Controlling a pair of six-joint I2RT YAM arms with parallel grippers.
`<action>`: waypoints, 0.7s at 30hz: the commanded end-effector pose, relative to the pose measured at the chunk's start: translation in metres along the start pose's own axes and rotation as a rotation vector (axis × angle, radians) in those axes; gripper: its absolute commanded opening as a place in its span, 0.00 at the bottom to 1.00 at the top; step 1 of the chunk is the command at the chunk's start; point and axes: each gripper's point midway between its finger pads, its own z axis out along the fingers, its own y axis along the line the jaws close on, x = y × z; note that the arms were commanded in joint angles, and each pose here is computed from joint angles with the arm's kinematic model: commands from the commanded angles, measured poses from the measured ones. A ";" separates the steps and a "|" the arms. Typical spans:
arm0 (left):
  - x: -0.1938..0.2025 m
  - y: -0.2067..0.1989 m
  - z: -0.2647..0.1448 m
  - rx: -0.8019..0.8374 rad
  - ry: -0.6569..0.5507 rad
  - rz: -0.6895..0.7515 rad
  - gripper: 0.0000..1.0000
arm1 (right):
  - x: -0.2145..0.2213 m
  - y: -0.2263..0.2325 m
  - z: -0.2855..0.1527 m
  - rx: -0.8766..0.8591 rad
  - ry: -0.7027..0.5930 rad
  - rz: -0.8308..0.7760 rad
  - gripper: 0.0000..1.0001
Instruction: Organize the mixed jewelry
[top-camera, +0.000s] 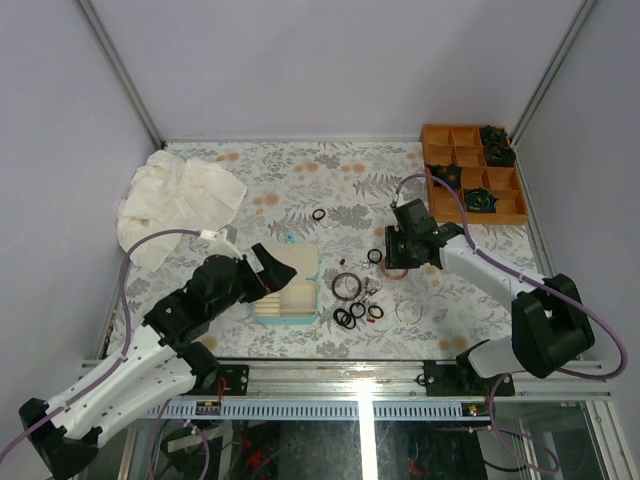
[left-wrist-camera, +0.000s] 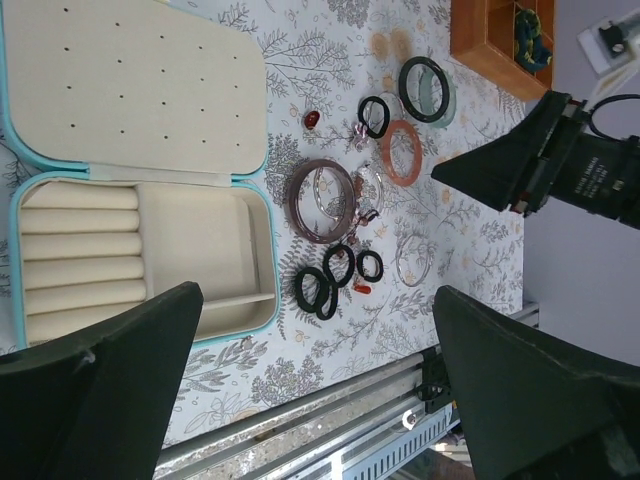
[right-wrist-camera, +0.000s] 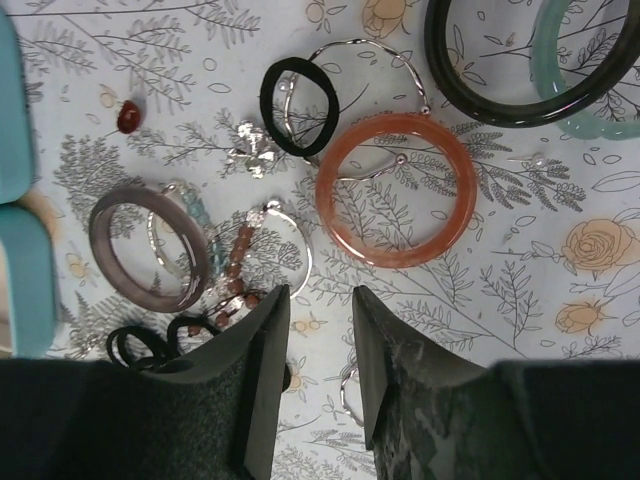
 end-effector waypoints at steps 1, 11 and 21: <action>-0.013 -0.002 -0.013 -0.011 -0.047 -0.006 1.00 | -0.027 -0.005 0.008 0.058 -0.065 -0.025 0.37; -0.010 0.003 -0.011 -0.019 -0.046 -0.004 1.00 | -0.019 -0.011 0.037 0.095 0.003 -0.043 0.35; -0.006 0.008 -0.008 -0.032 -0.041 -0.002 1.00 | -0.002 -0.001 0.051 0.082 0.054 -0.083 0.37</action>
